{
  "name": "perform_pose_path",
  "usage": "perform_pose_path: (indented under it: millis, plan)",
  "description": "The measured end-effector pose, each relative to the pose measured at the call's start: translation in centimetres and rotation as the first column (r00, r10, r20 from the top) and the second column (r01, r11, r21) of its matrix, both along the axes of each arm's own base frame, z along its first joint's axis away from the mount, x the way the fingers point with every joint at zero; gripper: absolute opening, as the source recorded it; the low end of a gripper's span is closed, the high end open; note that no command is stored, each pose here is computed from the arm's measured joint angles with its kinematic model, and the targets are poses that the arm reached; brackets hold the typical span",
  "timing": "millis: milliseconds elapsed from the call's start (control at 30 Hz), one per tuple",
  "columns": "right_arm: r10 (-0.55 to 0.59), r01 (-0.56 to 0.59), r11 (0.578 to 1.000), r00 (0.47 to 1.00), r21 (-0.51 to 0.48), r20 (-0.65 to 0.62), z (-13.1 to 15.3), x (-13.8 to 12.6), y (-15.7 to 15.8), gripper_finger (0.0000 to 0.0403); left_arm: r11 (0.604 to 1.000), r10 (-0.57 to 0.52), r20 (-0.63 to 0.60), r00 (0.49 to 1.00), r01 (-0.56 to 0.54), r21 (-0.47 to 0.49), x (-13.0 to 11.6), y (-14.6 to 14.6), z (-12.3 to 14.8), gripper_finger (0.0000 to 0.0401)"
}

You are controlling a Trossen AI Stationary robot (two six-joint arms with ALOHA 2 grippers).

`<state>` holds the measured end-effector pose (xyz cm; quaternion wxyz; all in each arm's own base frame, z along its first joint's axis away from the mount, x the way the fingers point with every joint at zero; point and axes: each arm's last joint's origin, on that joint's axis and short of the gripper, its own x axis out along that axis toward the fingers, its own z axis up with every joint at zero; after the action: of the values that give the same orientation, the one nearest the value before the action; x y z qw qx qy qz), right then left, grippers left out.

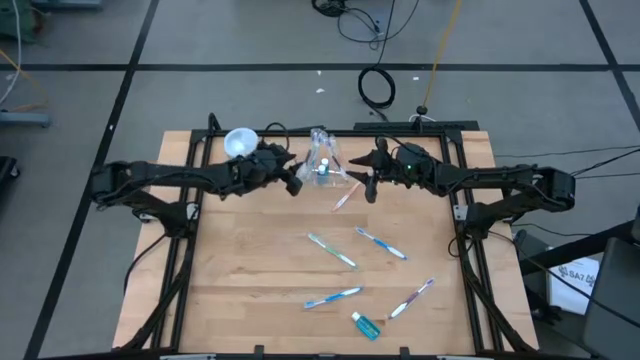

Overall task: Pick & Place toothbrushing station
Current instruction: Put the orange toothbrush into the transparent organizer

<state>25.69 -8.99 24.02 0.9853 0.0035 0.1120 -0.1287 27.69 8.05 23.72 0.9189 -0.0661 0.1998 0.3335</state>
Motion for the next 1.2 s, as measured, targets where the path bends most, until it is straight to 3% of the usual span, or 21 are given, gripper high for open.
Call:
perform_pose_path:
  millis: [367,567,667,800,1000,1200]
  plan:
    - [0.071,-0.073,0.997,0.994,-0.015,-0.081,-0.7,0.3,1.7,0.0212,0.978,-0.207,0.107,0.972,0.209,-0.01,-1.6,-2.4,3.3,0.0157]
    - [0.097,-0.098,0.995,0.981,0.005,-0.17,-1.5,0.2,2.3,0.023,0.954,-0.299,0.043,0.953,0.299,0.01,-1.5,-3.6,3.0,0.0157]
    - [0.085,-0.086,0.996,0.955,0.008,-0.285,-2.5,-0.3,2.2,0.0231,0.947,-0.321,0.019,0.947,0.32,0.02,-1.4,-4.0,2.8,0.0157]
    - [-0.018,-0.019,0.997,0.9,-0.079,-0.436,-3.6,-1.3,1.4,0.0229,0.944,-0.329,0.019,0.944,0.328,0.021,-1.4,-4.2,2.8,0.0157]
    - [0.022,-0.171,0.959,0.841,-0.227,-0.541,-4.9,-2.4,0.0,0.0233,0.944,-0.33,0.014,0.944,0.329,0.025,-1.4,-4.2,2.8,0.0157]
    - [0.072,-0.177,0.975,0.825,-0.136,-0.561,-6.9,-3.0,-1.7,0.0239,0.944,-0.329,0.016,0.944,0.328,0.026,-1.4,-4.2,2.8,0.0157]
